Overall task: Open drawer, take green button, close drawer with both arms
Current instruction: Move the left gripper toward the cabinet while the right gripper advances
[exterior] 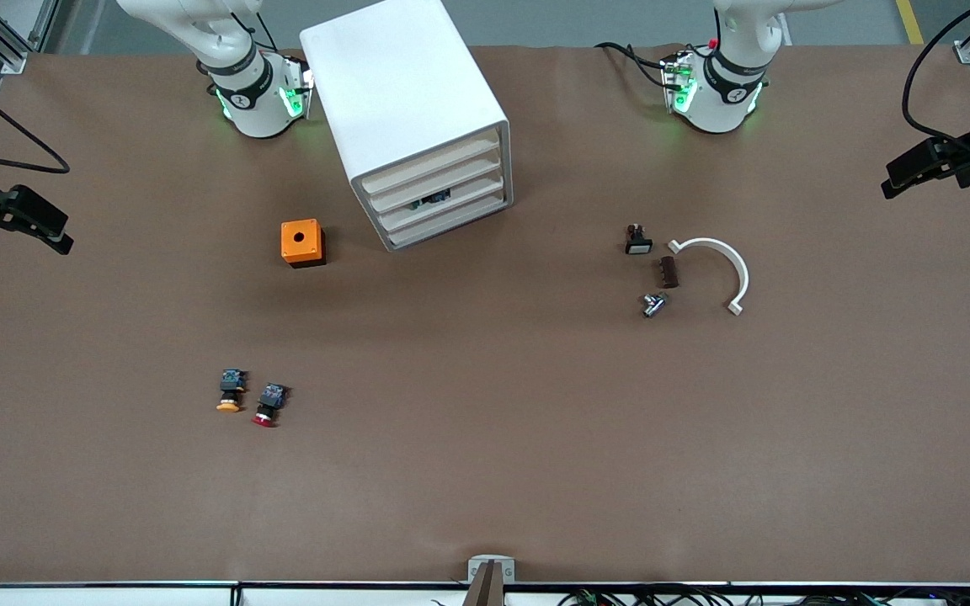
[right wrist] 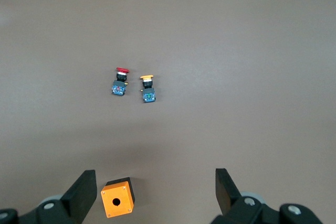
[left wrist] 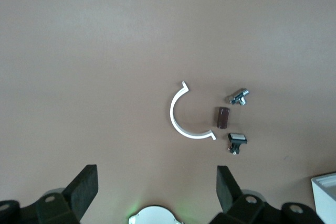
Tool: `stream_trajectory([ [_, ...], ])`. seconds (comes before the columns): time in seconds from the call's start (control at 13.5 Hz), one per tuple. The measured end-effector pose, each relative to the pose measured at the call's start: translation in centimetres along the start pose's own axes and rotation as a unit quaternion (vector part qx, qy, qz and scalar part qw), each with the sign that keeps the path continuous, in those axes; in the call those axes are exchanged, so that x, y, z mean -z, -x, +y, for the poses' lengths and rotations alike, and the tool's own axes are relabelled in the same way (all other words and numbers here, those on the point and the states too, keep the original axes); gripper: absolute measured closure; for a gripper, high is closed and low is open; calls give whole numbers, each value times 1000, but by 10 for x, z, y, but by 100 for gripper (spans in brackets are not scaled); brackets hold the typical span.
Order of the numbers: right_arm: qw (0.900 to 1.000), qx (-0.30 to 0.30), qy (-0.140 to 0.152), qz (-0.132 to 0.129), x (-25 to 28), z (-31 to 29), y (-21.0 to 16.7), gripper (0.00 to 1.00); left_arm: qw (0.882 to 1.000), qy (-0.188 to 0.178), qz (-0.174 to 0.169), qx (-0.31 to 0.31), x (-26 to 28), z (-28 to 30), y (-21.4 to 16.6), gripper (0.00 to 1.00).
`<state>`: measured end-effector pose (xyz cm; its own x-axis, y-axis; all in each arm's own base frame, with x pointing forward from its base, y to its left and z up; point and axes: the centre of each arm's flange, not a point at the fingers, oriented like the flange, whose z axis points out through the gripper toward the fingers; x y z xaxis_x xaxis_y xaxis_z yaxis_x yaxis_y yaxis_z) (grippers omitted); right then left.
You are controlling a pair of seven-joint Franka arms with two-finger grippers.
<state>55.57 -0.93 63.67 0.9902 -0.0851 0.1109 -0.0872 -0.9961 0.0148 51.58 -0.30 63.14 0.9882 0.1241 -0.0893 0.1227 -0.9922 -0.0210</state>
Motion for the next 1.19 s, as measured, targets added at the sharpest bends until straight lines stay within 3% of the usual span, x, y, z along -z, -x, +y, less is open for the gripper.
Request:
stream_trajectory([
  [0.59,1000,0,0,0,0,0,0,0,1000,2,-16,-7,-13,1,-22,0],
  [0.89,1000,0,0,-1,-1,1,0,0,997,22,-69,-16,-74,22,-73,0],
  [1.19,1000,-1,0,-2,-2,1,0,0,987,76,-139,27,-140,67,-105,0],
])
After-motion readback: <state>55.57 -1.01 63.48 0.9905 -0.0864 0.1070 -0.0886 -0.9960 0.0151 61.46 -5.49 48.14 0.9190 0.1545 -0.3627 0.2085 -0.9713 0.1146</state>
